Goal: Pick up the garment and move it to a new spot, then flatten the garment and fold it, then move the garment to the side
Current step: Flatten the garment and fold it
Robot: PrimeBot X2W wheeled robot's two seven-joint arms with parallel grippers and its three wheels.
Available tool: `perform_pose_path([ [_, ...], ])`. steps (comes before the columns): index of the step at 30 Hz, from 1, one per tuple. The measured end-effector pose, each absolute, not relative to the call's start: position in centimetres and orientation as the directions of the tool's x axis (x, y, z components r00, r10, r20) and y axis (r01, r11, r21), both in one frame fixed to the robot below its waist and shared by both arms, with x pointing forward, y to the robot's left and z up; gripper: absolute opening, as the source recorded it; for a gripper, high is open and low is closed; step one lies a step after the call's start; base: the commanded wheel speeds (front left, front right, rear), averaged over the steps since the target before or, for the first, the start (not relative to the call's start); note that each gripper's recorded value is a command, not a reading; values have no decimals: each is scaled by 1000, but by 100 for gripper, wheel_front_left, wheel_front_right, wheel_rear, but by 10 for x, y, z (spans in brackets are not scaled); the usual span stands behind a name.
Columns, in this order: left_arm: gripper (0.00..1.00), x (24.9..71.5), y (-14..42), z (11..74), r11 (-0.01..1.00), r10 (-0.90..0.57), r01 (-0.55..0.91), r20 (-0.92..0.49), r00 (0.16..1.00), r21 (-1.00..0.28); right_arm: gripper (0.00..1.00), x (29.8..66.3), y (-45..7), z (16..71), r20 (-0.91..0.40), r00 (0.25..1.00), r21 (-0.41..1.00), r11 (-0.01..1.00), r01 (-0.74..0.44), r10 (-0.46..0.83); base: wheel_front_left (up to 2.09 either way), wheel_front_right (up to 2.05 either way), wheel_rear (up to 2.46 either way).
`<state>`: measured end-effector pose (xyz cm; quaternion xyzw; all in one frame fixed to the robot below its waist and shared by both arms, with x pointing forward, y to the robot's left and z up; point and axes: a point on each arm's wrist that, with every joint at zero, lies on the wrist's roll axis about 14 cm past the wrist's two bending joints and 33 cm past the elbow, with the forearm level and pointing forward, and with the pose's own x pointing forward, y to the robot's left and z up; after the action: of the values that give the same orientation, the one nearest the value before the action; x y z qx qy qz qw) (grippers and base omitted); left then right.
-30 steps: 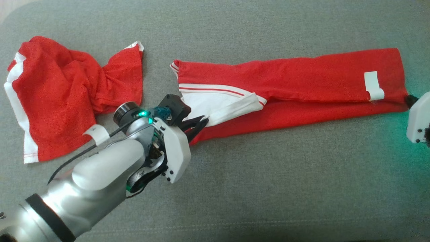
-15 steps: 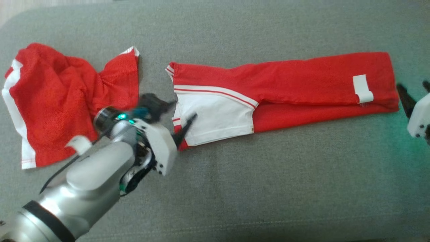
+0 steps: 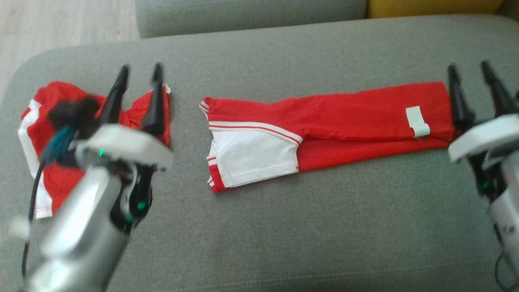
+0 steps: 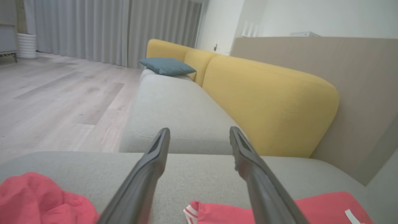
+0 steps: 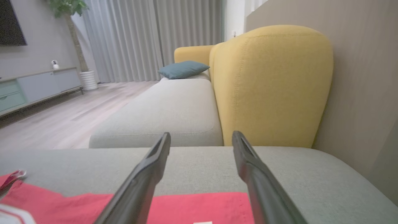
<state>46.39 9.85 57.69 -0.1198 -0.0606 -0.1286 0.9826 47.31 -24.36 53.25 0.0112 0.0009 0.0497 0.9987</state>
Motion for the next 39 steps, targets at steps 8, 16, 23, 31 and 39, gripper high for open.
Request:
perform_pose_path([
  [8,100,411,115,543,948,-172,202,142,975,-244,100,434,-217,522,55,993,29,994,-102,101,0,0,0],
  [16,100,394,113,527,939,-161,193,133,978,-284,100,407,-206,493,6,997,55,996,-74,74,0,0,0],
  [23,100,406,112,510,944,-186,206,100,978,-258,100,424,-224,467,-95,995,79,997,-2,10,0,0,0],
  [31,100,429,115,488,948,-187,193,49,981,-252,100,460,-280,423,-308,935,132,965,226,-176,0,0,0],
  [39,100,452,120,467,952,-175,172,11,984,-252,100,485,-288,373,-498,843,127,944,306,-206,0,0,0],
])
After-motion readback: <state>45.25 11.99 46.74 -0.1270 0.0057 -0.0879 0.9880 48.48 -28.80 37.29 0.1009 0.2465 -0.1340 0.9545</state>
